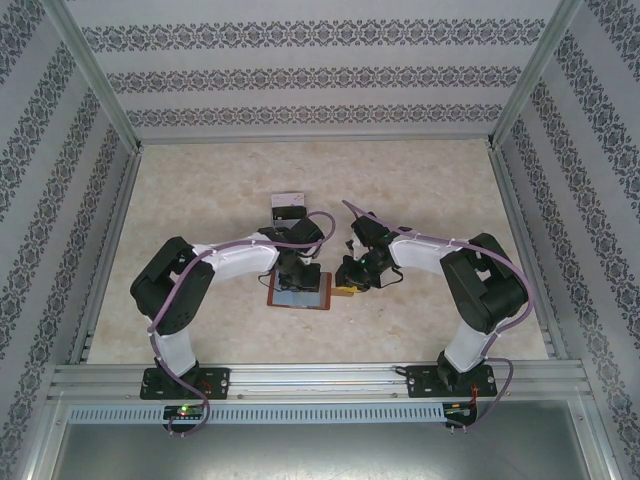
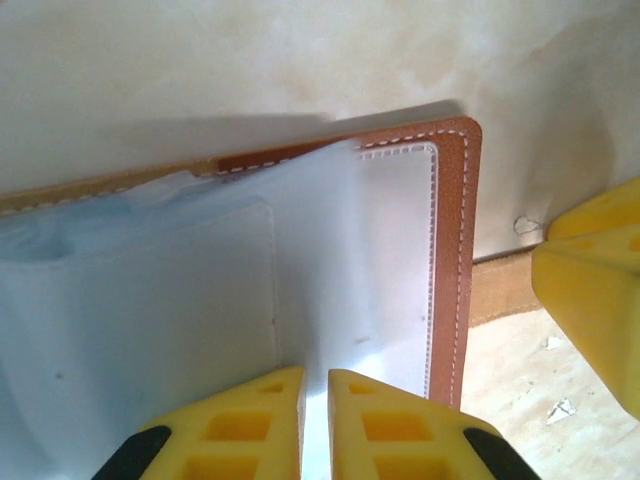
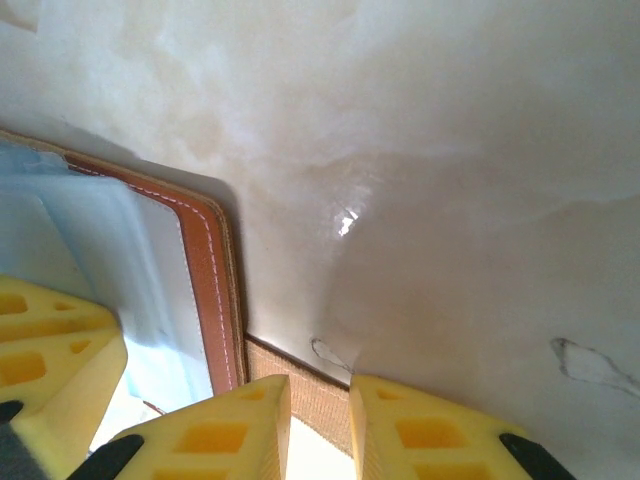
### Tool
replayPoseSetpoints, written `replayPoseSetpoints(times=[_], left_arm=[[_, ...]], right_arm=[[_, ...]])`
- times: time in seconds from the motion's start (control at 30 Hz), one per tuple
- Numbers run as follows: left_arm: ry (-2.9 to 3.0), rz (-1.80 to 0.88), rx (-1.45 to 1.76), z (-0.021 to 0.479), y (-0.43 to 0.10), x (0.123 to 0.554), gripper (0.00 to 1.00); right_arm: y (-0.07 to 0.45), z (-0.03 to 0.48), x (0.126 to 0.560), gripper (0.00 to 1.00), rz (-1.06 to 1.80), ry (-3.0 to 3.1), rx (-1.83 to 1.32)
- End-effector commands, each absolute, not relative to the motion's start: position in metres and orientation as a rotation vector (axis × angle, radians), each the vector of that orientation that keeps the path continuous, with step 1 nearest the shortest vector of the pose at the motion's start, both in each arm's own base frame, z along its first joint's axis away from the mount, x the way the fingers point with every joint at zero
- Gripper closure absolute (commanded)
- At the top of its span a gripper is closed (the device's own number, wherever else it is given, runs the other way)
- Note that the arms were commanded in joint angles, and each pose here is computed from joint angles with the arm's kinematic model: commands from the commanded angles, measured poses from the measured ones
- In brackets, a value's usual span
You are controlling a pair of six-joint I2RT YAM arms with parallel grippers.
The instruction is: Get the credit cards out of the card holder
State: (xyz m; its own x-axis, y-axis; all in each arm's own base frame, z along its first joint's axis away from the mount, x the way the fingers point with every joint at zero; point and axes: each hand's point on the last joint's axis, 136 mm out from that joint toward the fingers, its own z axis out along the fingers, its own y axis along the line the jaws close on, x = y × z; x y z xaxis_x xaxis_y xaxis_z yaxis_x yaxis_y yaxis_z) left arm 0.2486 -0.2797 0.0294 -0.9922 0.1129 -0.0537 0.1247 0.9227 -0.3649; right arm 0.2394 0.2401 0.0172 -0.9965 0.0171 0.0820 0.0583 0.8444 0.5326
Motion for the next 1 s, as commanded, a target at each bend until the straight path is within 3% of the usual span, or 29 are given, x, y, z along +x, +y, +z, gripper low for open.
replayPoseSetpoints(times=[0.0,0.2,0.4,0.53,0.67,0.7,0.73,0.97], left_arm=[[3.039,-0.571,0.211,0.044,-0.277,0.246,0.85],[2.964,-0.547,0.21,0.065,-0.272,0.256,0.85],[2.829,-0.474,0.194,0.091,-0.25,0.278,0.73],[2.737,-0.319,0.125,0.093,-0.205,0.298,0.57],[2.601,-0.096,0.06,0.102,-0.15,0.322,0.21],[2.567,-0.041,0.044,0.104,-0.136,0.327,0.07],[2.542,0.013,0.027,0.105,-0.121,0.332,0.0],[2.301,0.489,-0.019,0.117,-0.032,0.358,0.0]], right_arm=[[0.229,-0.002,0.224,0.76,-0.731,-2.938,-0.043],[0.229,0.018,0.235,0.75,-0.767,-2.992,-0.036],[0.214,0.053,0.261,0.66,-0.807,-3.115,-0.06],[0.183,0.068,0.278,0.48,-0.72,-3.235,-0.065],[0.15,0.08,0.3,0.18,-0.63,-3.365,-0.036],[0.136,0.082,0.307,0.07,-0.556,-3.406,-0.047],[0.122,0.084,0.314,0.02,-0.475,-3.446,-0.062],[0.025,0.08,0.359,0.03,0.124,-3.669,-0.243]])
